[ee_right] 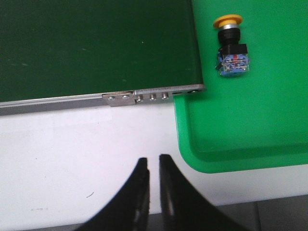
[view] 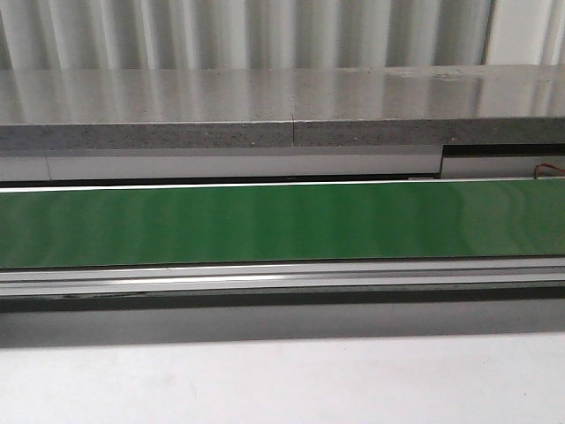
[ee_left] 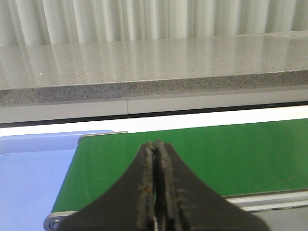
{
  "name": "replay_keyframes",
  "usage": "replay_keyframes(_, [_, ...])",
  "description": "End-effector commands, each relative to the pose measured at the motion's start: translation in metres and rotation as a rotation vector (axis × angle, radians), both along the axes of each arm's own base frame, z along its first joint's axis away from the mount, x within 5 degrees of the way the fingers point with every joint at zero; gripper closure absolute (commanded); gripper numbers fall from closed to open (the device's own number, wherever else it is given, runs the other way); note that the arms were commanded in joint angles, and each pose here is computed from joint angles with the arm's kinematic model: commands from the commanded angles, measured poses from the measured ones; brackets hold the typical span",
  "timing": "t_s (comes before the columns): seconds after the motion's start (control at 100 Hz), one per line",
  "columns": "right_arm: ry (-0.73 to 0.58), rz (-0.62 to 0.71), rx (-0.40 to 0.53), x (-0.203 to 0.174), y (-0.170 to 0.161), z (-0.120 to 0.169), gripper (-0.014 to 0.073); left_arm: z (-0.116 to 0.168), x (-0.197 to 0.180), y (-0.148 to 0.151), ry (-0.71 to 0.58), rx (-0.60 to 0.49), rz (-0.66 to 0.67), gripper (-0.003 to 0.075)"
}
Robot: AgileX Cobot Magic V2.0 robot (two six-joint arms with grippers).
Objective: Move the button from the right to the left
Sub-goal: 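Lower the right gripper and close it on the button's blue base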
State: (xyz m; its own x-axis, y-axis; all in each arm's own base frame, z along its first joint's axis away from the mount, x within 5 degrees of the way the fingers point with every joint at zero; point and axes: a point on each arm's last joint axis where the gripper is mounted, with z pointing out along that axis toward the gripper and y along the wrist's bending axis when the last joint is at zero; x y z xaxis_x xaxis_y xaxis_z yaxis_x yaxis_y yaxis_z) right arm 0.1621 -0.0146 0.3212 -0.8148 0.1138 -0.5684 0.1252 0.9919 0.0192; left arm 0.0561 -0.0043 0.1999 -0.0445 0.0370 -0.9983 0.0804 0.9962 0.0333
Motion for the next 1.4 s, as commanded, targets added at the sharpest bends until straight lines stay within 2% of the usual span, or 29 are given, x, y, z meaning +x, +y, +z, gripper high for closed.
replay_keyframes(0.0, [-0.031, 0.001, -0.012, 0.017, -0.002, 0.009, 0.0342, -0.004, -0.001, -0.001, -0.070, -0.020, -0.009, 0.0741])
replay_keyframes(0.07, [0.000, 0.002, -0.010, 0.028, -0.003, 0.006, 0.0186, -0.004, -0.001, -0.001, -0.070, -0.020, -0.009, 0.0741])
replay_keyframes(0.18, [0.043, 0.002, -0.001, 0.042, -0.004, 0.001, 0.0081, -0.004, -0.001, -0.001, -0.070, -0.020, -0.009, 0.0741])
replay_keyframes(0.42, [0.101, -0.049, 0.004, 0.072, -0.019, -0.006, 0.0087, -0.004, -0.001, -0.001, -0.070, -0.020, -0.009, 0.0741])
replay_keyframes(0.62, [0.120, -0.189, 0.012, 0.092, -0.059, -0.008, 0.0087, -0.004, -0.001, -0.001, -0.070, -0.020, -0.009, 0.0741])
replay_keyframes(0.92, [0.195, -0.344, 0.032, 0.121, -0.119, -0.035, 0.0087, -0.004, -0.001, -0.001, -0.070, -0.020, -0.009, 0.0741])
replay_keyframes(1.39, [0.344, -0.260, 0.043, 0.155, -0.138, -0.090, 0.0087, -0.004, -0.001, -0.001, -0.070, -0.020, -0.009, 0.0741])
